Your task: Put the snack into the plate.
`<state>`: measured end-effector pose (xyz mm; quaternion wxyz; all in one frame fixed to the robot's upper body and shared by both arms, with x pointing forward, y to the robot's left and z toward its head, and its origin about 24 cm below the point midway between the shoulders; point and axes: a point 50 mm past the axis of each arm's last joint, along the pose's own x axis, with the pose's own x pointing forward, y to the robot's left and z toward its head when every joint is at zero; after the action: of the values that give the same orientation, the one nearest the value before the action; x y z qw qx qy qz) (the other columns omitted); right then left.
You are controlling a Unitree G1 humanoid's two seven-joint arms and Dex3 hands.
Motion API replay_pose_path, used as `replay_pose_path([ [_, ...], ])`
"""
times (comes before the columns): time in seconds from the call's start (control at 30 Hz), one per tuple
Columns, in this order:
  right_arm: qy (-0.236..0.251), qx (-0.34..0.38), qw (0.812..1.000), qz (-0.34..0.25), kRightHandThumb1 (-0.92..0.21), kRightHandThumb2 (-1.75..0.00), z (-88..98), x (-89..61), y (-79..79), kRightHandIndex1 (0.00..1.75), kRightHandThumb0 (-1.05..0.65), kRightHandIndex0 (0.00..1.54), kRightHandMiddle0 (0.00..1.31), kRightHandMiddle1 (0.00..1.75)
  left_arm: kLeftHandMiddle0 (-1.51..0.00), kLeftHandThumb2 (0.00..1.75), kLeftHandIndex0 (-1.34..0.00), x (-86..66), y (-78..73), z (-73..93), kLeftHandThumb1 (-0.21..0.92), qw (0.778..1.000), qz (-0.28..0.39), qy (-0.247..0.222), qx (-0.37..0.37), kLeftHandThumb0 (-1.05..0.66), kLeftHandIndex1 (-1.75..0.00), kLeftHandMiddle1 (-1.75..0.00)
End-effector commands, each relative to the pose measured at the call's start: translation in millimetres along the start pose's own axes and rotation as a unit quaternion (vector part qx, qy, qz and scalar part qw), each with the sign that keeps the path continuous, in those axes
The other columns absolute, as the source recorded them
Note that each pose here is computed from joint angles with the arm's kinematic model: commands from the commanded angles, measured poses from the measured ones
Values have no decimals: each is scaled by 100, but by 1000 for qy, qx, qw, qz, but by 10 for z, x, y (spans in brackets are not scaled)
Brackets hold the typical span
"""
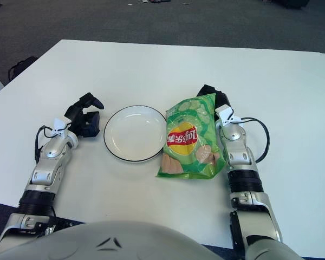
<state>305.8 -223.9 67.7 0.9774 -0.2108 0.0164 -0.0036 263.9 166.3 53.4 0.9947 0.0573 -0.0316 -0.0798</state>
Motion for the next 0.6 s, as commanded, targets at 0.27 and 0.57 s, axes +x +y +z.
replay_pose_path([
  [0.27, 82, 24, 996, 13, -25, -140, -356, -137, 92, 175, -51, 132, 67, 175, -122, 123, -56, -242, -123, -415, 38, 995, -4, 98, -24, -46, -175, -175],
  [0.57, 92, 51, 994, -23, -25, -140, -375, -129, 86, 175, -51, 133, 67, 175, -121, 124, -56, -249, -125, -407, 38, 995, -2, 95, -24, -46, -175, -175],
])
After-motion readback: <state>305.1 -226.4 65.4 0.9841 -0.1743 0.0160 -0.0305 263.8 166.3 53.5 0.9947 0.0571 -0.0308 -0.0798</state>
